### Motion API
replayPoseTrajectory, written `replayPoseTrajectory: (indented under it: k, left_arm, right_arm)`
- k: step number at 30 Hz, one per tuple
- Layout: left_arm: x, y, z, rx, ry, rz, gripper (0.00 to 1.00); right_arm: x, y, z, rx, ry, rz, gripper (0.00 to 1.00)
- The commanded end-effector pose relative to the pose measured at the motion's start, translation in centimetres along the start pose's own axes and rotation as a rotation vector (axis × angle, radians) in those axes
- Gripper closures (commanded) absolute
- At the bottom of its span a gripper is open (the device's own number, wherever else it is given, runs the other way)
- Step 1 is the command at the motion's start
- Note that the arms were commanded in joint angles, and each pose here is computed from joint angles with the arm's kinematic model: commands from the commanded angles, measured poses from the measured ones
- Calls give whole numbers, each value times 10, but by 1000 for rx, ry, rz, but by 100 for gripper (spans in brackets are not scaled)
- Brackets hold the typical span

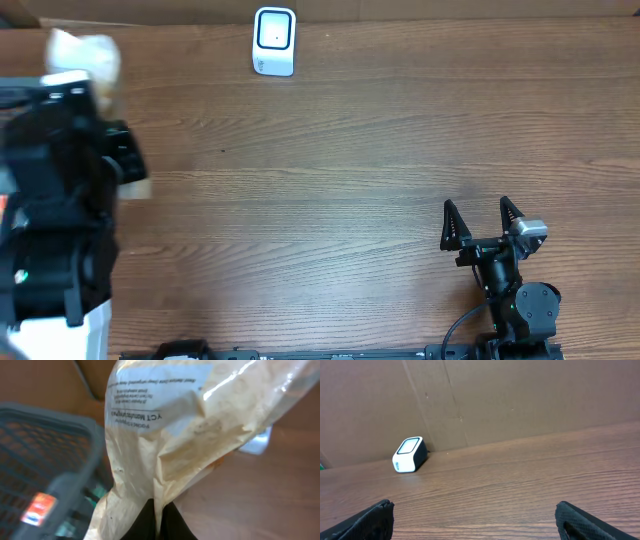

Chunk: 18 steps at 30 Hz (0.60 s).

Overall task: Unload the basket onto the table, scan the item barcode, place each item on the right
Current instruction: 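Swing the held bag up in front of the white scanner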

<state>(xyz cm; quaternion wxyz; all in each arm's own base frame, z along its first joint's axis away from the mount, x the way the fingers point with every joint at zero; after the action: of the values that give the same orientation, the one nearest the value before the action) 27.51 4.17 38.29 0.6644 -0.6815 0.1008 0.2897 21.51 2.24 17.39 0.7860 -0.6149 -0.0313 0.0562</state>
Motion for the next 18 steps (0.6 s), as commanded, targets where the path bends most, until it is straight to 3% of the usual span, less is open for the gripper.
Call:
replayPoseTrajectory:
  k: [1, 8, 18]
  left_arm:
    - [6, 8, -26, -72, 50, 60, 96]
    - [34, 45, -96, -93, 162, 268, 96]
    - [76, 102, -250, -61, 625, 576, 96]
  right_arm:
    - [0, 2, -2, -7, 6, -2, 0]
    - [0, 2, -2, -7, 6, -2, 0]
    - [0, 2, -2, -7, 6, -1, 0]
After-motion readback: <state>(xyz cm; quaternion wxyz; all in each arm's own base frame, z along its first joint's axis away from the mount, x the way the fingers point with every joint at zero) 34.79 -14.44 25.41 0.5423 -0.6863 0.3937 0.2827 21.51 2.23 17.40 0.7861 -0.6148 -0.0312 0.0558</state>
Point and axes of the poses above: each gripper's point midway between its finger pads, its own x axis out along the fingers, its own z axis along the line the jaws close on, y = z × x, the point moved 3 cm from there along -x, back along the fingers, and after that the axes turned 1 degree about x, right-handed, at the moved point
